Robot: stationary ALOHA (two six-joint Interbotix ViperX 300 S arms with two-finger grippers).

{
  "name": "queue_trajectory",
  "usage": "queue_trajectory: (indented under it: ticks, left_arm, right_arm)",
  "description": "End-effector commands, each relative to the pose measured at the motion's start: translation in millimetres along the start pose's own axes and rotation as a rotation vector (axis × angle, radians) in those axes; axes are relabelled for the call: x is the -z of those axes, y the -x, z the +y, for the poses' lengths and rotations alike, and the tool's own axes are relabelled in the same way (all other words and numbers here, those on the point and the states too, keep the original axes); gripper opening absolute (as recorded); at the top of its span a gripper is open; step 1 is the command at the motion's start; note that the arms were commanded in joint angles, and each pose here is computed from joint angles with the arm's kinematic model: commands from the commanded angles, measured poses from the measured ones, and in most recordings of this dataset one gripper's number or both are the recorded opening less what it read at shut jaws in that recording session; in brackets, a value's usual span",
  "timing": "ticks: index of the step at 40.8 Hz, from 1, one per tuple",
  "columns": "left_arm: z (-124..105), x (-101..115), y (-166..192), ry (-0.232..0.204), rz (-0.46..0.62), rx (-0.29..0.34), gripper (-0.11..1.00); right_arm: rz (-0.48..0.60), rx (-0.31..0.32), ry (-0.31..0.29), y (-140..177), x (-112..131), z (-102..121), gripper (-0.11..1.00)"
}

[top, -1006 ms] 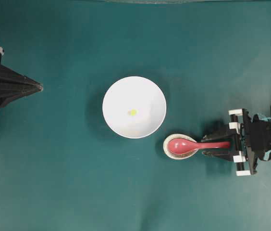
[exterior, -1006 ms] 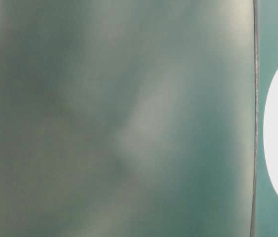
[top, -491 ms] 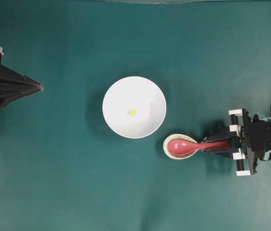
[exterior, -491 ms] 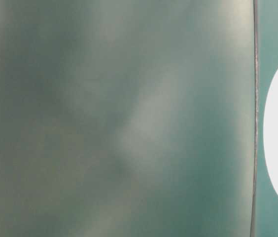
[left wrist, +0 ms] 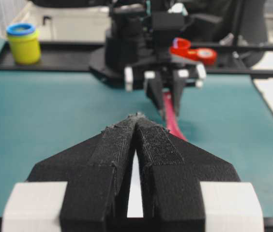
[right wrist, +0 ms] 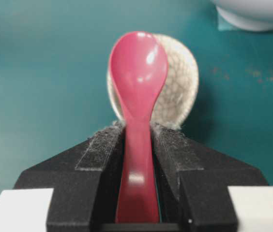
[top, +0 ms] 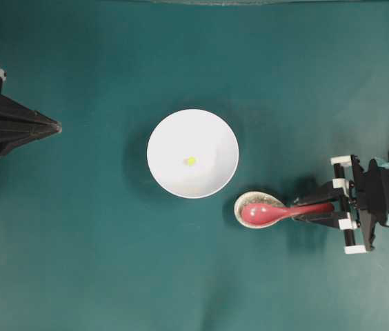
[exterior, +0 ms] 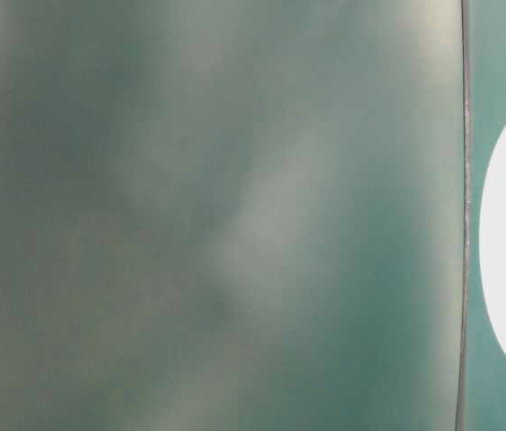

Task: Scoop the yellow hexagonal prism block from the bowl with a spoon using the right arm.
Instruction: 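Lift the pink spoon out of the spoon rest with the right gripper, then carry the spoon over the white bowl and lower it inside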

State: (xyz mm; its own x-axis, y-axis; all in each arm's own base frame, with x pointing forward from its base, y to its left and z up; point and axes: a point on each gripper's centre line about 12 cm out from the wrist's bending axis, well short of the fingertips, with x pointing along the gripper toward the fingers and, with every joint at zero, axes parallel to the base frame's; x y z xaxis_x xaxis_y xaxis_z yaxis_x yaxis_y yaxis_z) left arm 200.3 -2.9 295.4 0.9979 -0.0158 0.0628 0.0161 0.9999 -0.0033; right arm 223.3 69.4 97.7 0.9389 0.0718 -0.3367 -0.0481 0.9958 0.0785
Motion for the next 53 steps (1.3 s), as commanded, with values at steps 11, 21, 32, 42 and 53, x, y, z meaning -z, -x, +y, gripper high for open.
queue_trajectory:
  ticks: [11, 21, 32, 42, 53]
  left_arm:
    - [-1, -7, -3, -0.004, -0.014, 0.004, 0.03]
    - [-1, -7, -3, -0.004, -0.011, 0.003, 0.03]
    - [-1, -7, -3, -0.023, -0.006, 0.004, 0.03]
    - [-1, -6, -2, -0.023, 0.003, 0.003, 0.03]
    - [-1, -8, -2, -0.024, -0.003, 0.003, 0.03]
  right_arm:
    - [-0.07, -0.012, -0.013, 8, -31, -1, 0.25]
    - [-0.086, 0.005, -0.02, 11, -55, -10, 0.25]
    - [-0.052, 0.004, -0.005, 12, -84, -16, 0.25]
    - [-0.016, -0.012, 0.013, 11, -109, -18, 0.25]
    - [0.015, 0.03, -0.015, 5, -123, -34, 0.25]
